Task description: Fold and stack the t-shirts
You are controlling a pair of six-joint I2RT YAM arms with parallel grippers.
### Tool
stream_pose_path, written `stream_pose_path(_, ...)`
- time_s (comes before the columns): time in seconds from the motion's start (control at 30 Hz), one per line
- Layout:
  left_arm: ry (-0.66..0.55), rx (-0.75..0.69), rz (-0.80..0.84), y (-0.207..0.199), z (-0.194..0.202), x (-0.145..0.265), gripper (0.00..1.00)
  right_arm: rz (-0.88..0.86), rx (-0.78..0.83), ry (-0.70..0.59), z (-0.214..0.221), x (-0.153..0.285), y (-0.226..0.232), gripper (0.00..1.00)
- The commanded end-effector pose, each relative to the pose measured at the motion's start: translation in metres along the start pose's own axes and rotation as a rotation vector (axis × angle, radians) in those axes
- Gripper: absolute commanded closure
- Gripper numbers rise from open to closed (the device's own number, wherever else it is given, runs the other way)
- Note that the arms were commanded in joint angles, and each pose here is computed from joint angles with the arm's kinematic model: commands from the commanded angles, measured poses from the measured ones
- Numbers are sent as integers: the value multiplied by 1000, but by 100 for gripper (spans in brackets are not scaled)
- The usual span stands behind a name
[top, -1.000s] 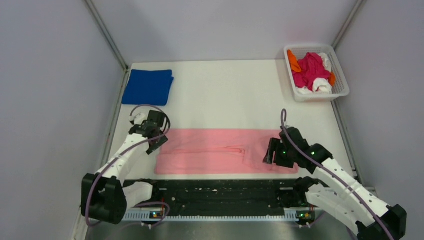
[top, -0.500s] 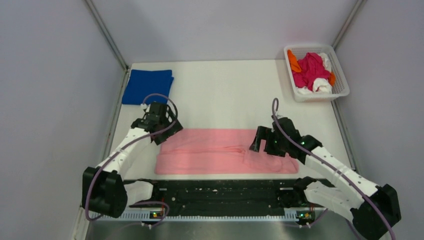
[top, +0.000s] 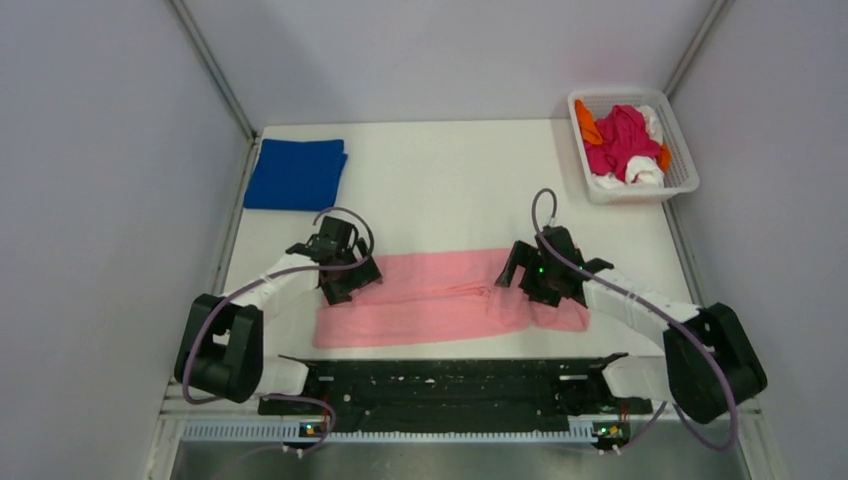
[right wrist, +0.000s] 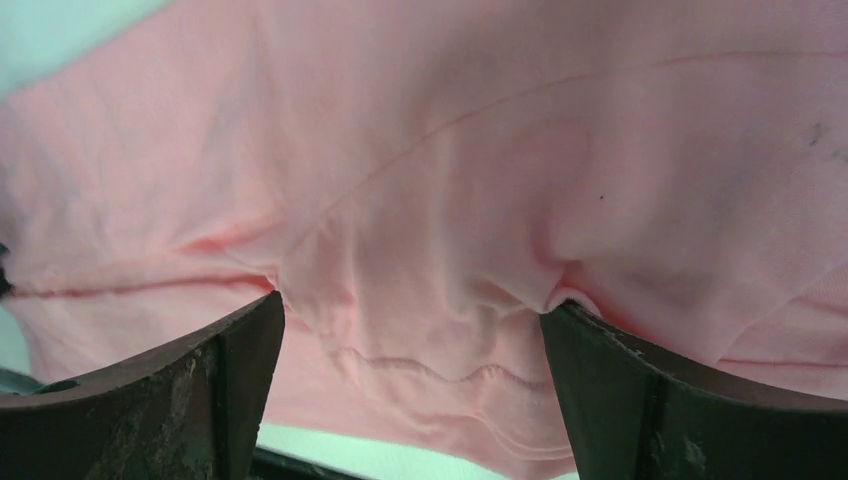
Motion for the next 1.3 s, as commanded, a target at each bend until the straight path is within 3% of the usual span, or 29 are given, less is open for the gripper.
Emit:
stream_pose_path(0.0,55,9,34,0,23,-7,9,35,7,-116,-54,-34,-7,1)
stream_pose_path(0.17,78,68,97,-13,44,3,9,55,68,-171,-130,-68,-4,1)
stream_pose_path(0.33,74,151,199,-31,65,2,8,-63,188,-184,-207,-111,31,1)
stream_pose_path(0.47,98,134,279,-60,84,-2,8,-172,222,-60,-228,-164,51,1)
stream_pose_path(0.63,142,34,306,-101,111,-4,8,-316,211,-12,-247,-208,87,1)
stream_pose_path(0.87,289,-58,328,-136,154,-22,8,-497,264,-96,-275,-248,163,1)
stream_pose_path(1.03,259,-156,361,-157,160,-7,8,-526,323,-261,-314,-211,186,1)
stream_pose_path(1.27,125,-276,463,-178,139,41,7,-456,472,-500,-358,-69,207,1)
Point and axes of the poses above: each gripper's point midway between its finger pads, its own x axis back along the fingers, its own y axis along the line the jaws close on, z = x × y, the point moved 5 cm from there along x, back along the fingers, and after that the axes turned 9 degrees about x, right-handed, at the moved point
